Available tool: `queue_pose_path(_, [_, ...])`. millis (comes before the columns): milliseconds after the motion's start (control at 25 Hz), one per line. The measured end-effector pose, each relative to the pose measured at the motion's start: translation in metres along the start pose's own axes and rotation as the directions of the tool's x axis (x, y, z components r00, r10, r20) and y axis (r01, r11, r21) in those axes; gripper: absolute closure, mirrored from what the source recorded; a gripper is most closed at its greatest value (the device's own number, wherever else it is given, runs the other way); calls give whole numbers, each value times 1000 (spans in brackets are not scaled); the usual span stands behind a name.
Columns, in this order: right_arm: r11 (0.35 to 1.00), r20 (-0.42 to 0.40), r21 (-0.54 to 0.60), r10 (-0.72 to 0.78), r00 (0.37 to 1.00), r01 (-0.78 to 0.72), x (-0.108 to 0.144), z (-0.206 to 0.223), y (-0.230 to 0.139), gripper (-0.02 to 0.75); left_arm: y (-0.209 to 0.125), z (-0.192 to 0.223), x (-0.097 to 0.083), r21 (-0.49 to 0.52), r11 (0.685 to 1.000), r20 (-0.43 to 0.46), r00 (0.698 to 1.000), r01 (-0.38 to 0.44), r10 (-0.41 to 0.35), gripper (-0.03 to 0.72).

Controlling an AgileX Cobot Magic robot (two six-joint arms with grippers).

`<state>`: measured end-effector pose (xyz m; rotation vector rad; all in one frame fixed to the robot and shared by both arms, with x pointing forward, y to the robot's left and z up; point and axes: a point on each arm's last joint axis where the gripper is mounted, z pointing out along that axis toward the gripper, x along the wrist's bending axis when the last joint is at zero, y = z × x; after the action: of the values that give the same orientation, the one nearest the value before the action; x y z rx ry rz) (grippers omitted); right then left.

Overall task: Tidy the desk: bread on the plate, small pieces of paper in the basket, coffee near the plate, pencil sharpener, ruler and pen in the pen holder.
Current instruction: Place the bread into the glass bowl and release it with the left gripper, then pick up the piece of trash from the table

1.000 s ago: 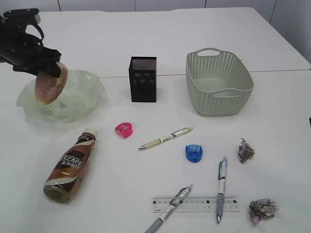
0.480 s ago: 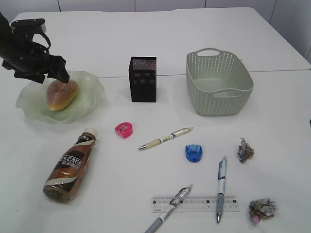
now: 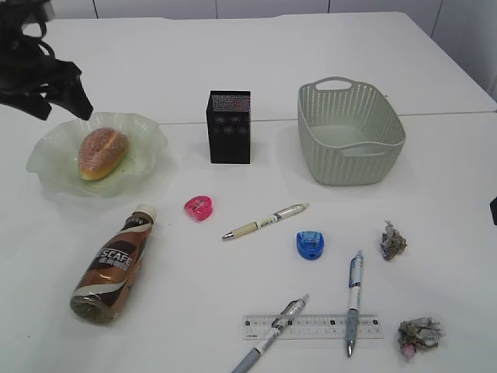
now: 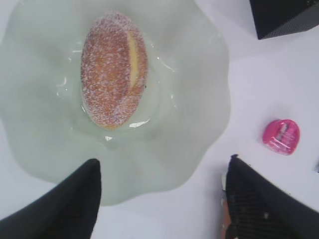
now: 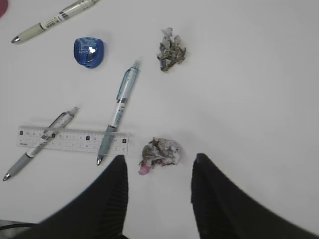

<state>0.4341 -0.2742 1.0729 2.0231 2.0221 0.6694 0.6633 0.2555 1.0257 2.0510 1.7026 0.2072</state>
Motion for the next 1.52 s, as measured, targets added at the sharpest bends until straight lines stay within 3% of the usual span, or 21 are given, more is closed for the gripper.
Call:
queue_pose_path(320, [999,-45,2,32,998,-32,4,0,0,425,-9,-73,-19,-48,998,12,999,-38,39,141])
queue_pose_path(680, [1000,-43,-11,25,999,-26,4,0,1,426,-77,-79,-28,63,998,41,999,15,-18,148])
queue_pose_path(1000, [999,-39,-24,30,999,-31,3,7,10,425,-137,-113,-38,-46,998,5,999,44,-43,157])
queue_pose_path(1160, [999,-18,23,29,999,-28,0,23,20,426,-152,-120,-40,-64,996,2,998,63,-63,160])
queue_pose_path(1520, [988,6,144,-54,999,52,9,84,59,425,-164,-116,-41,21,997,15,997,69,-70,165])
